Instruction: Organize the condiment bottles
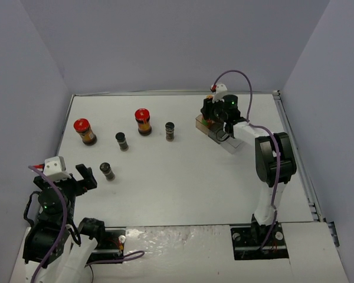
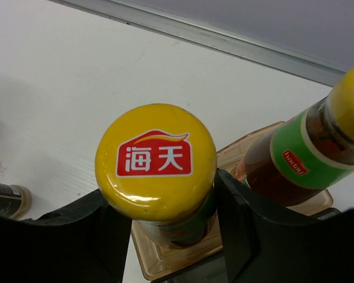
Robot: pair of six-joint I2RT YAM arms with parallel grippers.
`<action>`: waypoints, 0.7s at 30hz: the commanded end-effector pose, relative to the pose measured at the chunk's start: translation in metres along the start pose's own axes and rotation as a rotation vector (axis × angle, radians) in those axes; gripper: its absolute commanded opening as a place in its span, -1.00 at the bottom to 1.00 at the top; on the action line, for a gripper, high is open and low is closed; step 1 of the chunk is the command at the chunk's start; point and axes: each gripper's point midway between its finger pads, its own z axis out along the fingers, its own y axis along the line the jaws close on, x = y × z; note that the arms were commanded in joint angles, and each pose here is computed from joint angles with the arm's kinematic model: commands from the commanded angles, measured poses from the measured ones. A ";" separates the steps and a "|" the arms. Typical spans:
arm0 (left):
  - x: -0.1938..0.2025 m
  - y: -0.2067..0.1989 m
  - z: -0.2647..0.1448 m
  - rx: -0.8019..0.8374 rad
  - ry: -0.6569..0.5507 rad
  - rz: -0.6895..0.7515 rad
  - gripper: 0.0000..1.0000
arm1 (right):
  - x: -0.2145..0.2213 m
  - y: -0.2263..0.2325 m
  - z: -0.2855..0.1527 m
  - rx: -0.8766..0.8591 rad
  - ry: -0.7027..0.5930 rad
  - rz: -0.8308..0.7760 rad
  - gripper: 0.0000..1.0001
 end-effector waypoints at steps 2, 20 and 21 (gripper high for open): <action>-0.015 -0.005 0.007 -0.001 -0.029 -0.024 0.94 | -0.079 0.001 -0.007 -0.003 -0.266 -0.036 -0.71; -0.015 -0.006 0.006 0.005 -0.030 -0.027 0.94 | -0.111 0.063 -0.114 -0.128 -0.196 -0.093 1.00; -0.014 -0.006 0.006 0.006 -0.030 -0.027 0.94 | -0.109 0.074 -0.119 -0.149 -0.174 -0.108 1.00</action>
